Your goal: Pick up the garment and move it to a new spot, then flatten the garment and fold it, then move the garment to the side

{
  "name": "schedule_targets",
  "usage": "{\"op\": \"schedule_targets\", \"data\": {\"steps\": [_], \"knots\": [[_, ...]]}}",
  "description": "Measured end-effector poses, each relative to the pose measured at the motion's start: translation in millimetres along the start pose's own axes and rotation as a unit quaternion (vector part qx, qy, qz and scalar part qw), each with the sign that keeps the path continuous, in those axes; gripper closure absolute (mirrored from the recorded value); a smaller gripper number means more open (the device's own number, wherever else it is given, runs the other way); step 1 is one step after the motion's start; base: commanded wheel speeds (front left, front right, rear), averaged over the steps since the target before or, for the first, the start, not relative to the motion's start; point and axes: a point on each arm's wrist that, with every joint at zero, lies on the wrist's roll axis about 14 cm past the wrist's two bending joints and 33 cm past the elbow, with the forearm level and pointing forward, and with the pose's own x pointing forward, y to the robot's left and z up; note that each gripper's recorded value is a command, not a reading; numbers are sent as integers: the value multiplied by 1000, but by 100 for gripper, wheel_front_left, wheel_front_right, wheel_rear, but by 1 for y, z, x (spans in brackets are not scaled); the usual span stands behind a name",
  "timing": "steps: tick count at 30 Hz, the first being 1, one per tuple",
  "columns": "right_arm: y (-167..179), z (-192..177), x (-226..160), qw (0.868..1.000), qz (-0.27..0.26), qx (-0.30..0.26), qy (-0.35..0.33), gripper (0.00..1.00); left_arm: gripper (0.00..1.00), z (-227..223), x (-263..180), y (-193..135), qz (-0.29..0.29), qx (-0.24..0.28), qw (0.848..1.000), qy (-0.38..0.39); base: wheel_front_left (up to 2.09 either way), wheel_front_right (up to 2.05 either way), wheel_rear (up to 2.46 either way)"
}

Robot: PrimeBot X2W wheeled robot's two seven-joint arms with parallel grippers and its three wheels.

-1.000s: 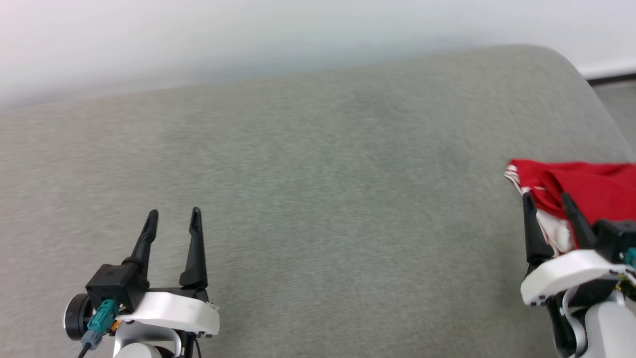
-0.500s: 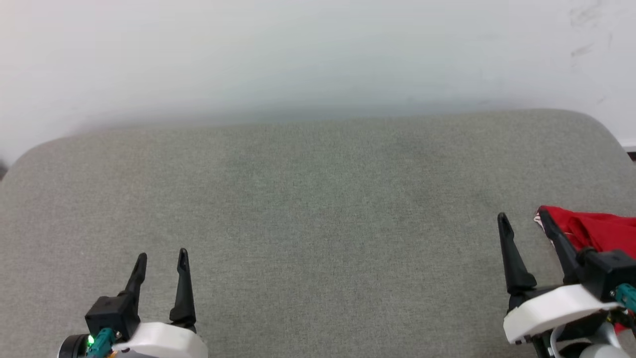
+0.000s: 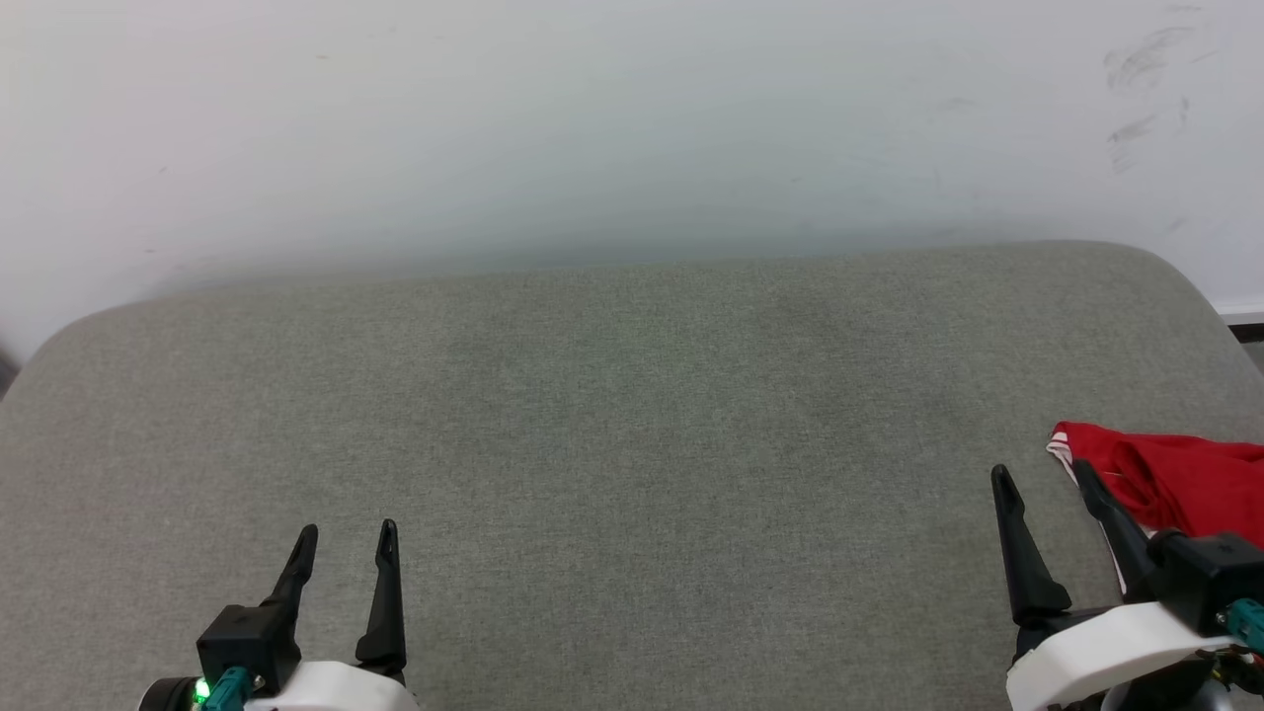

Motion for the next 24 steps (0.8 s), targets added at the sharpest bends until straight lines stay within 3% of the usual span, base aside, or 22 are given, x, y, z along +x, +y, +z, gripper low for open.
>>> {"op": "schedule_targets", "data": {"steps": [16, 17, 24], "knots": [[4, -5, 4, 1000, 6, 3, 7, 0, 0, 0, 1, 3, -1, 2, 1000, -1, 0, 0, 0], [3, -5, 4, 1000, 6, 3, 6, 100, 100, 0, 1, 2, -1, 2, 1000, -1, 0, 0, 0], [3, -27, -1, 999, 3, 37, 39, 100, 100, -25, -9, 2, 10, -34, 998, 44, 0, 0, 0]]}}
